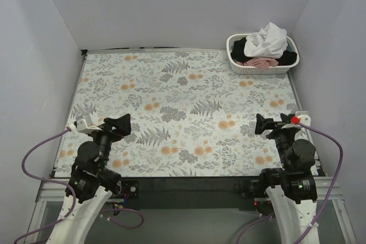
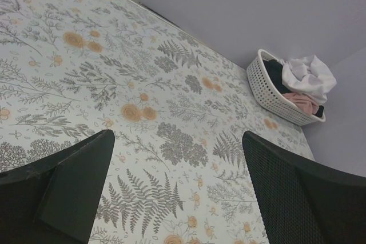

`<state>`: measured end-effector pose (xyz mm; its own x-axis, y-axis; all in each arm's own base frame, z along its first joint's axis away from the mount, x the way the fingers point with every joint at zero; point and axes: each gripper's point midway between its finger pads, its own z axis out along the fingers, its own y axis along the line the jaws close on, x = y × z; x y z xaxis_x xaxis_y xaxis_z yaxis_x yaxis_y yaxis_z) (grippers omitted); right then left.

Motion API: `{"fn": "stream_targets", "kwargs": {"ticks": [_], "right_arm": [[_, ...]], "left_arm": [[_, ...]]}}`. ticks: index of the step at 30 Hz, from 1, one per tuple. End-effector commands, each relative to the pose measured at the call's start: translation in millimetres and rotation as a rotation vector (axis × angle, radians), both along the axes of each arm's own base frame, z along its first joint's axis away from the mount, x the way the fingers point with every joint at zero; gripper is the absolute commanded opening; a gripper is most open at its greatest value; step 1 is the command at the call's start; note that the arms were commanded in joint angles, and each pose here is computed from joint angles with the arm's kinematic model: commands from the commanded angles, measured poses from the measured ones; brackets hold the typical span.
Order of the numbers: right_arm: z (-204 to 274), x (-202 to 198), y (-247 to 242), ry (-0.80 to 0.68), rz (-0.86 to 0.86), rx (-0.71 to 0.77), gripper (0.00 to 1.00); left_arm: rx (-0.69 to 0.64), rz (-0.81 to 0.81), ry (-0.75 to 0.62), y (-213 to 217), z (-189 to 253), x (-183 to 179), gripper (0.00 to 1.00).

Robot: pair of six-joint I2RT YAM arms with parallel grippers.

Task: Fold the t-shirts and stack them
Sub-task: Grab the tshirt from the pile

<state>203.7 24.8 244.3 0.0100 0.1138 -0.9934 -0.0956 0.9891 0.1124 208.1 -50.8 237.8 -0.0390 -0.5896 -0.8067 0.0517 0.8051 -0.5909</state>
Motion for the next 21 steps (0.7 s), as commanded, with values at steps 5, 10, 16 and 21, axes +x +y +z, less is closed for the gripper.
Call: {"fn": "stream_targets", "kwargs": {"ticks": [5, 10, 16, 21], "right_arm": [[24.2, 43.7, 22.6, 0.009, 0.09, 0.031, 0.98], [17.5, 101.6, 28.9, 0.148, 0.081, 0.018, 0.98], [34.3, 189.6, 9.0, 0.226, -0.097, 0.026, 0.98], [22.6, 269.0, -10.9, 0.283, -0.198, 0.032, 0.98]], "left_arm": [[0.063, 0.039, -0.004, -4.2, -2.4, 33.1, 0.98], [0.146, -0.015, 0.03, -23.5, 1.2, 62.4, 0.98], [0.27, -0.107, 0.22, -51.9, -37.6, 102.9, 0.98], [0.27, -0.186, 0.369, -69.5, -62.4, 110.2, 0.98]]}}
